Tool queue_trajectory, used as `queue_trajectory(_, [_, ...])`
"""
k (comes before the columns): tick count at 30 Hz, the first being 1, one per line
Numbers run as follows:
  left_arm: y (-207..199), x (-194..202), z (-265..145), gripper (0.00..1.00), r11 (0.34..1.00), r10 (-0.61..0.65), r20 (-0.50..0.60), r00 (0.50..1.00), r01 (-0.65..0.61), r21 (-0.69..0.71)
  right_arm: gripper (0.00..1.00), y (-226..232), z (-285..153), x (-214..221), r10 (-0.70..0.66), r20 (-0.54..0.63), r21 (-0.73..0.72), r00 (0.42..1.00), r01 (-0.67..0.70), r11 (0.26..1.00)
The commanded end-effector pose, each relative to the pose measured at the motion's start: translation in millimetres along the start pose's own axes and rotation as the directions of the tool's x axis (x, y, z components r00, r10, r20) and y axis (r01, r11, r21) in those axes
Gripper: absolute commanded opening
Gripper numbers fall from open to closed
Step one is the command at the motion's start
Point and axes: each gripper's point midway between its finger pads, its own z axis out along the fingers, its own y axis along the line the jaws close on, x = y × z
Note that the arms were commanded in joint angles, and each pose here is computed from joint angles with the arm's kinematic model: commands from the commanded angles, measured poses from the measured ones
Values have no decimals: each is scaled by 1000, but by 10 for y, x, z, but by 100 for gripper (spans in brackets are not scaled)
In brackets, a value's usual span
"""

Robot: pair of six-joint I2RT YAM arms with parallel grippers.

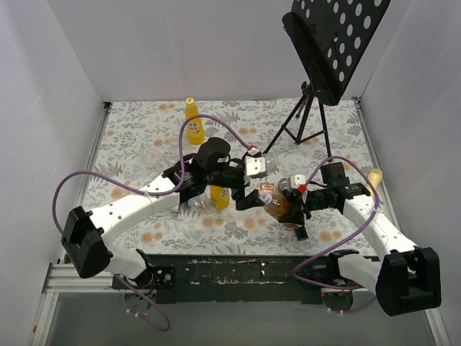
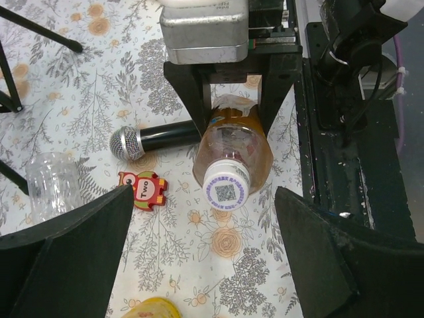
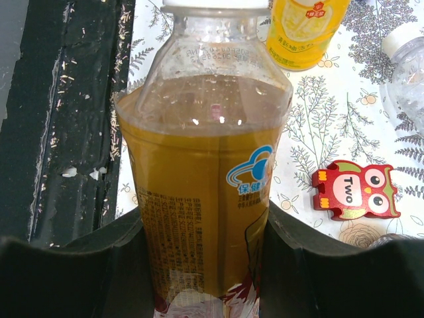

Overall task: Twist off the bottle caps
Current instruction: Unscrew the bottle cap from the plastic bottle.

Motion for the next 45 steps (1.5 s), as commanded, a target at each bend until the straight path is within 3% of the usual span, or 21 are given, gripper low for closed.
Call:
queue_trajectory(1, [-31,-199,19,84,998,25,48,999,-28,56,1,25,-2,-64,-16,20,-12,1000,16,1000])
queue_trajectory(13, [-81,-8,166,53,991,-56,-10,998,57,120,1,24,-2,-67,-16,21,-13,1000,16,1000])
queue_trajectory(15, [-83,-9,178,40,990,-63,-11,998,64,124,1,27,2,-73,-19,21,-15,1000,19,1000])
queue_trajectory(17, [-82,-17,189,19,989,-74,-11,997,75,127,1,24,-1,-65,-15,20,-14,1000,15,1000])
queue_trajectory(20, [-82,-49,189,0,987,-103,-4,995,103,122,1,30,4,-60,-13,18,-17,1000,13,1000])
queue_trajectory(24, [-26,-156,170,0,965,-256,3,967,256,63,1,18,1,-46,-11,12,-11,1000,11,1000])
queue_trajectory(26, [48,-260,128,0,914,-407,33,913,407,5,1,10,-1,-44,-12,10,-6,1000,12,1000])
queue_trajectory(28, [128,-344,82,0,808,-581,78,810,586,-58,1,4,1,-47,-12,10,-4,1000,12,1000])
queue_trajectory(29, [157,-360,68,0,698,-701,109,704,710,-95,1,-3,-2,-44,-8,10,-1,1000,8,1000])
queue_trajectory(32, [204,-420,14,0,491,-843,176,508,861,-134,1,-9,1,-43,-3,10,-4,1000,3,1000])
queue_trajectory(34, [215,-435,-18,0,432,-869,196,454,890,-147,1,-4,4,-46,-2,11,-6,1000,2,1000])
queue_trajectory(40, [259,-402,-43,0,428,-862,211,460,885,-181,1,-12,7,-33,1,7,-4,1000,-1,1000])
queue_trajectory(45, [338,-416,-21,0,471,-833,220,507,860,-198,1,-20,7,-14,5,3,-2,1000,-5,1000])
